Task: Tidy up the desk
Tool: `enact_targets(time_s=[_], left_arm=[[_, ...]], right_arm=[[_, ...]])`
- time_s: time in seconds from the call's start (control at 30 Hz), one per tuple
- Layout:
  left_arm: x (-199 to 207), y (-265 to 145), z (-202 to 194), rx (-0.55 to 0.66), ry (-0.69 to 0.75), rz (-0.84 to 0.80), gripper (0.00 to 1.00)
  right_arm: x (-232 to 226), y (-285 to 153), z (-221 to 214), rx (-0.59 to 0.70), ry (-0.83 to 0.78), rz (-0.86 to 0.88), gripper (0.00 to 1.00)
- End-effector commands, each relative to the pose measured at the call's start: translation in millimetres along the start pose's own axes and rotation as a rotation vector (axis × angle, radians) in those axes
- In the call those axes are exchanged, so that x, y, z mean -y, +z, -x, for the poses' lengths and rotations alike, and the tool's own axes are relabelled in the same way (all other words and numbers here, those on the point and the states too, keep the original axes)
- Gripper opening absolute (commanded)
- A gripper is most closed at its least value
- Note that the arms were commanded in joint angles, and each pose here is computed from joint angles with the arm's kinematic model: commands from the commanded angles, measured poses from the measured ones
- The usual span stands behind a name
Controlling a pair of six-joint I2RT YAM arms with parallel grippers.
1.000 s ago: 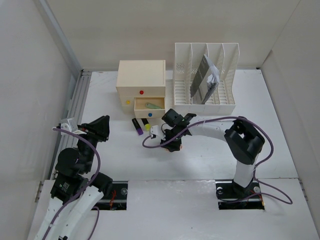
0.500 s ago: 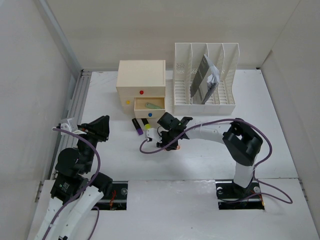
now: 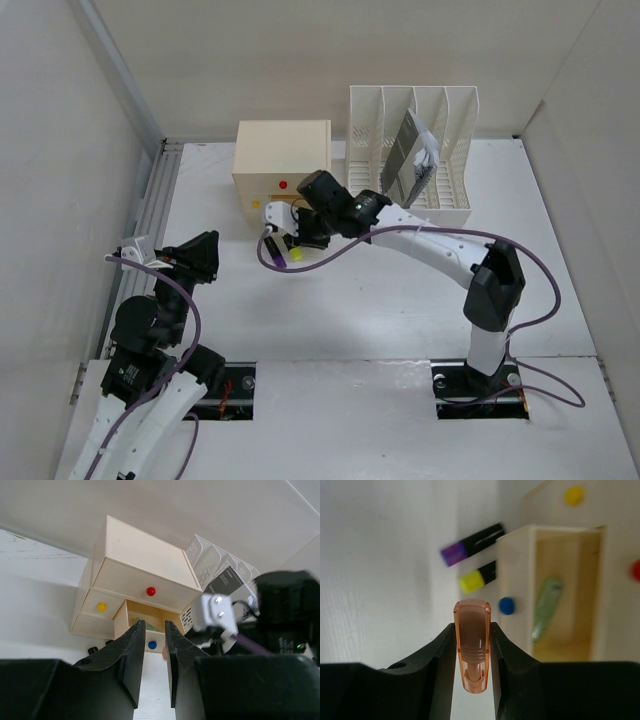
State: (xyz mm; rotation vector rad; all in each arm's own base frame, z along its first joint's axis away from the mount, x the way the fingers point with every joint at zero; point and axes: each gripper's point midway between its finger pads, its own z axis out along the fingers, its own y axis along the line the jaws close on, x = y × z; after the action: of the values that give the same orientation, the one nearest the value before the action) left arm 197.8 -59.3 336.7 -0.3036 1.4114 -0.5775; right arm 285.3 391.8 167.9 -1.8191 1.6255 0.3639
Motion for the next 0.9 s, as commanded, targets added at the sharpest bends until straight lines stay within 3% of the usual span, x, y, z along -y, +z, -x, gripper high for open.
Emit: enact_targets(time_s=[0.0, 0.2, 0.57, 0.7, 0.73, 0.87], left_arm=[[3, 1, 9, 0.039, -0.011, -0.009, 0.2], [3, 1, 9, 0.039, -0.011, -0.009, 0.2], [3, 1, 9, 0.039, -0.011, -0.009, 0.21], [3, 1, 9, 0.039, -0.011, -0.009, 0.21], [3, 1, 9, 0.039, -0.011, -0.009, 0.21], [3, 1, 9, 0.039, -0.011, -0.009, 0.21]], right_arm=[[34, -35, 47, 0.083, -0.055, -0.124, 0.08], [80, -44, 65, 0.114, -0.053, -0.337, 0.09], [120, -22, 37, 0.02, -0.024, -0.512, 0.14], [128, -17, 29, -0.002, -0.013, -0.539, 0.29], [131, -19, 30, 0.001, -0.012, -0.557, 0.44], [128, -23, 35, 0.03, -0.004, -0.55, 0.48]])
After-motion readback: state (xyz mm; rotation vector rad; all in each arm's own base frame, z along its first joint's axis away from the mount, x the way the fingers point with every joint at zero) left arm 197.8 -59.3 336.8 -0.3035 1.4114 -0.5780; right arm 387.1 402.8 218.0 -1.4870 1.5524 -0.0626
